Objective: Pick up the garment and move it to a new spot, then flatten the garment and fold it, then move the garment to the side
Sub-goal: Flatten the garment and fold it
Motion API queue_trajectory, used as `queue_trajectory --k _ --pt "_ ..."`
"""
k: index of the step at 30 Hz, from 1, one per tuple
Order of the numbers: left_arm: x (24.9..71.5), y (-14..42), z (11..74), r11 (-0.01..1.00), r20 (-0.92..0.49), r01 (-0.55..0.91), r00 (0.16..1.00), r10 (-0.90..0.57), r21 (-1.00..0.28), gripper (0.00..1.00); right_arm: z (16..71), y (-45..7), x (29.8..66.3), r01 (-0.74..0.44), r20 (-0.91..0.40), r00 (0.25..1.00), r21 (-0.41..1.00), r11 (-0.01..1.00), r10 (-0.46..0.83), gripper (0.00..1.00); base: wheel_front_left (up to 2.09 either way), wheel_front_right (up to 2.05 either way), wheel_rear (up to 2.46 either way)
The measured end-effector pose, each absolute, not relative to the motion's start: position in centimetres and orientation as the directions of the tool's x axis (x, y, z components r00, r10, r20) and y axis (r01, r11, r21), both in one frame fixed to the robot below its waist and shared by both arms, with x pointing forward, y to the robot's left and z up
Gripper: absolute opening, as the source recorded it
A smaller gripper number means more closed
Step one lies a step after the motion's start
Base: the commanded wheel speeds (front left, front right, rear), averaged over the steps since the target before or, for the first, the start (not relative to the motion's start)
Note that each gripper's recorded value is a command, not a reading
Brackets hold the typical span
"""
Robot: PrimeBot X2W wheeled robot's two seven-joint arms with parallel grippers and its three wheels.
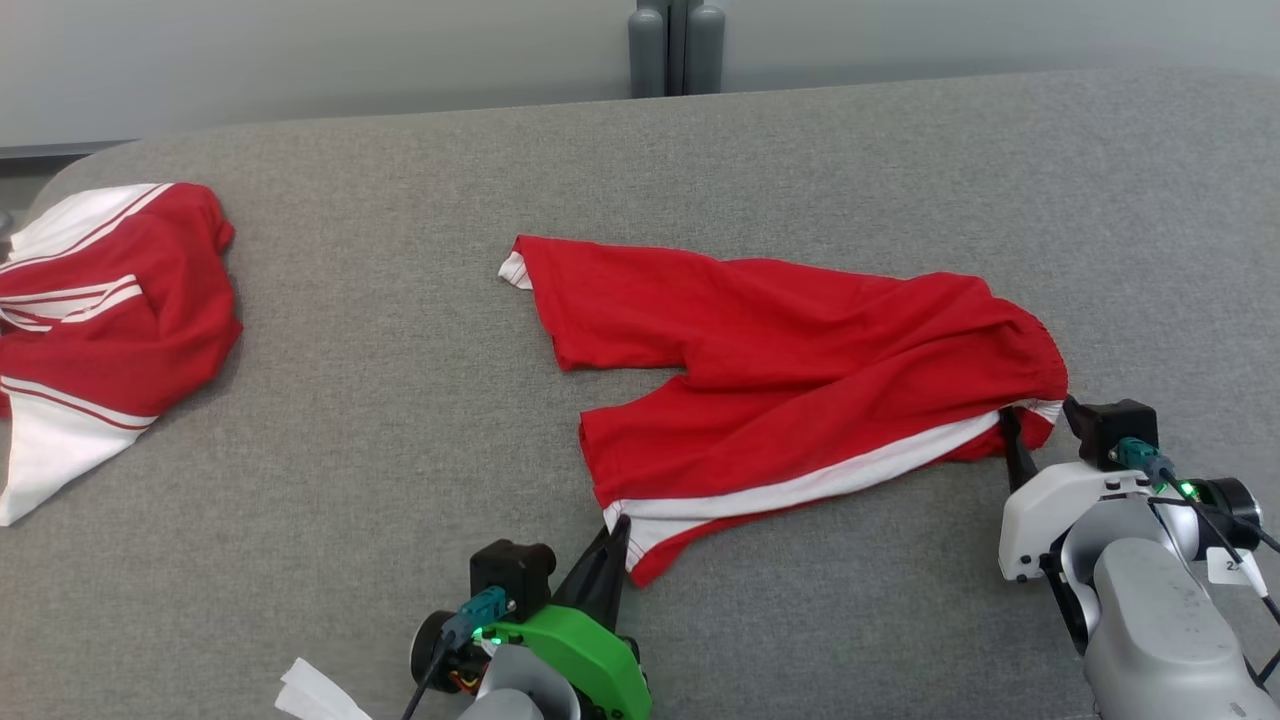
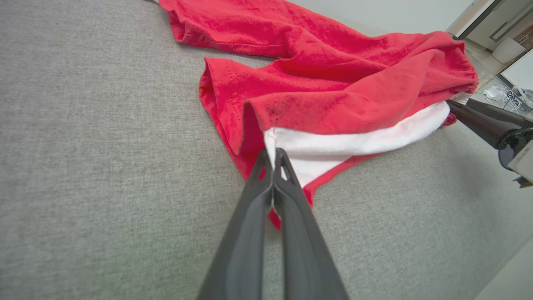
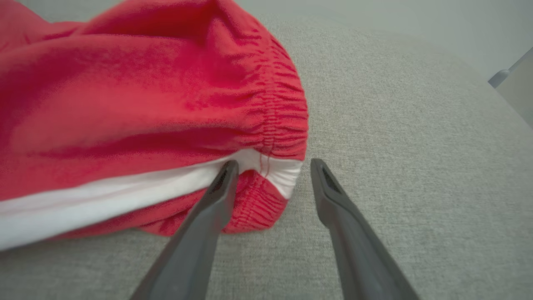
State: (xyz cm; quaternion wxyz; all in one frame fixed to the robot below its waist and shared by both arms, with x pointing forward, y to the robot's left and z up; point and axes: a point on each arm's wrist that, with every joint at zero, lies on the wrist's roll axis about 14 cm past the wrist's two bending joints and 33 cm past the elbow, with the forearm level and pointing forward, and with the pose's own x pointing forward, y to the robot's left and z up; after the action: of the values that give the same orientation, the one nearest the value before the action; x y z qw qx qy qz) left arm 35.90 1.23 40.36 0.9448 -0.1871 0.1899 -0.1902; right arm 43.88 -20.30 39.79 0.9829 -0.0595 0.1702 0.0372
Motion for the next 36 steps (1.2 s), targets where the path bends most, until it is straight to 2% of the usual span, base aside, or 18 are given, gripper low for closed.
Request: queue_trajectory --k 2,4,8,12,15,17,22,28,36 --pt "36.0 1.5 40.4 0.86 -0.285 0.28 0.861 -0.422 -0.426 0.0 39.5 -20.0 44.0 -0.101 -0.352 0.934 -0.093 0.99 0.062 0.27 0.0 0.0 0.0" --pt "36.2 1.7 40.5 0.862 -0.281 0.276 0.865 -0.415 -0.426 0.0 39.5 -19.9 44.3 -0.101 -0.351 0.934 -0.086 0.991 0.065 0.0 0.0 0.0 0.0" --pt "36.6 2.1 41.4 0.863 -0.254 0.269 0.88 -0.401 -0.428 0.0 40.0 -19.7 44.3 -0.095 -0.336 0.939 -0.058 0.994 0.071 0.0 0.0 0.0 0.0" --pt "37.7 2.8 43.2 0.867 -0.194 0.263 0.908 -0.37 -0.422 0.0 42.2 -19.2 44.7 -0.093 -0.26 0.962 -0.025 0.995 0.083 0.0 0.0 0.0 0.0" --pt "38.8 3.8 45.8 0.873 -0.114 0.27 0.933 -0.341 -0.406 0.0 44.4 -18.4 44.8 -0.106 -0.182 0.978 0.004 0.994 0.105 0.0 0.0 0.0 0.0" --pt "39.5 4.7 48.0 0.878 -0.044 0.277 0.947 -0.318 -0.39 0.0 46.3 -17.4 44.6 -0.113 -0.112 0.986 0.074 0.991 0.121 0.0 0.0 0.0 0.0" --pt "40.4 6.6 54.5 0.878 0.153 0.31 0.95 -0.272 -0.363 0.0 51.2 -15.9 43.3 -0.187 0.02 0.982 0.154 0.97 0.187 0.0 0.0 0.0 0.0" --pt "39.5 7.9 63.3 0.883 0.382 0.399 0.877 -0.29 -0.248 0.0 60.3 -15.9 40.6 -0.276 0.249 0.939 0.142 0.951 0.235 0.0 0.0 0.0 0.0" --pt "36.6 7.3 76.1 0.865 0.613 0.501 0.694 -0.377 -0.035 0.0 71.0 -15.3 35.5 -0.337 0.487 0.829 0.044 0.94 0.274 0.0 0.0 0.0 0.0"
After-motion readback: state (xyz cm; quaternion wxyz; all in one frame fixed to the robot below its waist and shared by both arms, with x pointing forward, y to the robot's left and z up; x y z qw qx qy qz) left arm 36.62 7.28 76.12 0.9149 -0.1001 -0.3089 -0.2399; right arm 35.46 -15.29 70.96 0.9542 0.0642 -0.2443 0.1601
